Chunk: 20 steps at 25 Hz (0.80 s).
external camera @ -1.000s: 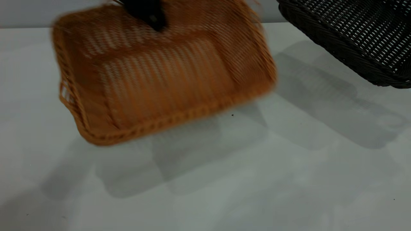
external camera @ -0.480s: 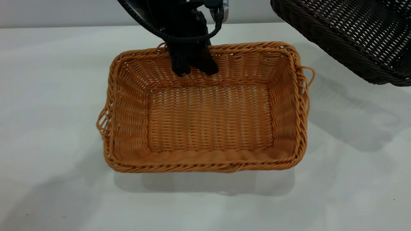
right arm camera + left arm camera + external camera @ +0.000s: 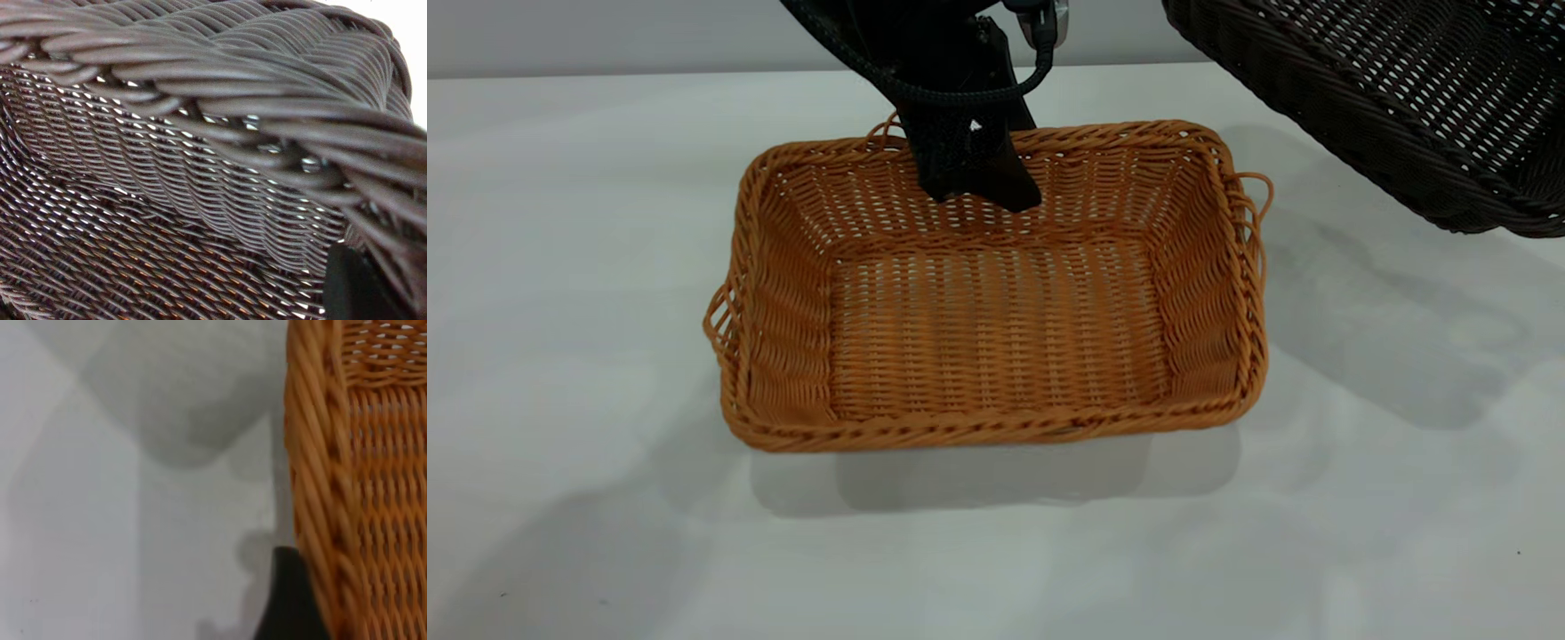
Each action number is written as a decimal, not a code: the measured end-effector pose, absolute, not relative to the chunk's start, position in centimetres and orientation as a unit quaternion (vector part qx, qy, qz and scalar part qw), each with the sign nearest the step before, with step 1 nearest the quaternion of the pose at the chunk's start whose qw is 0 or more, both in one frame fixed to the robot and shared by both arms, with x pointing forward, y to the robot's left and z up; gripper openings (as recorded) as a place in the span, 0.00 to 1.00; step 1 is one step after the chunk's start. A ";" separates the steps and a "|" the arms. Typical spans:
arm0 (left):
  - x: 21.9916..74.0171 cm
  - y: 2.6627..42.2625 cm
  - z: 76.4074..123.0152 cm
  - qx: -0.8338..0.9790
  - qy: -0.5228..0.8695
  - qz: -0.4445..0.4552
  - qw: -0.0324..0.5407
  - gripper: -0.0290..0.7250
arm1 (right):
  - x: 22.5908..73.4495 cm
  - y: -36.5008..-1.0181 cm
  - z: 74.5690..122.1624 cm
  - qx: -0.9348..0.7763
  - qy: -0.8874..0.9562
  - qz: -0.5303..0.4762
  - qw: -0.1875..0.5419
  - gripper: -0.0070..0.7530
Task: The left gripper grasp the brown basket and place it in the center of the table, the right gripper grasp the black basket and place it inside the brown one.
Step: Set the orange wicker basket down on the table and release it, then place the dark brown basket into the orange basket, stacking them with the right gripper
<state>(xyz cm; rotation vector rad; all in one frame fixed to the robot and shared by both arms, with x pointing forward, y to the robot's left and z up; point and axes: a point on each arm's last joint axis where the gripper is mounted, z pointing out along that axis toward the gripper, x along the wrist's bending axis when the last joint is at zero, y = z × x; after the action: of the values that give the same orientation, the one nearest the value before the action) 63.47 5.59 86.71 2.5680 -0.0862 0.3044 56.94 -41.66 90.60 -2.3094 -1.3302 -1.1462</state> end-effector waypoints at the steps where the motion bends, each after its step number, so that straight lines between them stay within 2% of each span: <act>1: 63.7 5.6 86.9 0.954 -0.021 0.124 0.273 0.69 | 56.9 -41.7 90.6 -0.790 -0.455 -0.392 0.121 0.11; 6: 65.5 7.2 90.1 0.931 0.118 0.174 0.298 0.73 | 57.0 -41.4 90.8 -0.783 -0.459 -0.397 0.131 0.11; 11: 67.5 12.8 95.2 0.874 0.304 0.160 0.345 0.73 | 57.6 -39.4 91.9 -0.768 -0.485 -0.398 0.128 0.11; 16: 68.0 19.1 98.1 0.833 0.401 0.123 0.360 0.73 | 58.8 -33.7 93.1 -0.737 -0.541 -0.374 0.156 0.11; 20: 68.2 21.9 98.2 0.826 0.425 0.111 0.354 0.73 | 59.7 -27.4 93.6 -0.696 -0.622 -0.319 0.163 0.11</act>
<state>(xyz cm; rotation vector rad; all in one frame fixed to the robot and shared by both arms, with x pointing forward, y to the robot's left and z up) 68.21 21.92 98.17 2.1343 1.0979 0.2871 59.71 -27.42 93.58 -1.9864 -1.7744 -0.9097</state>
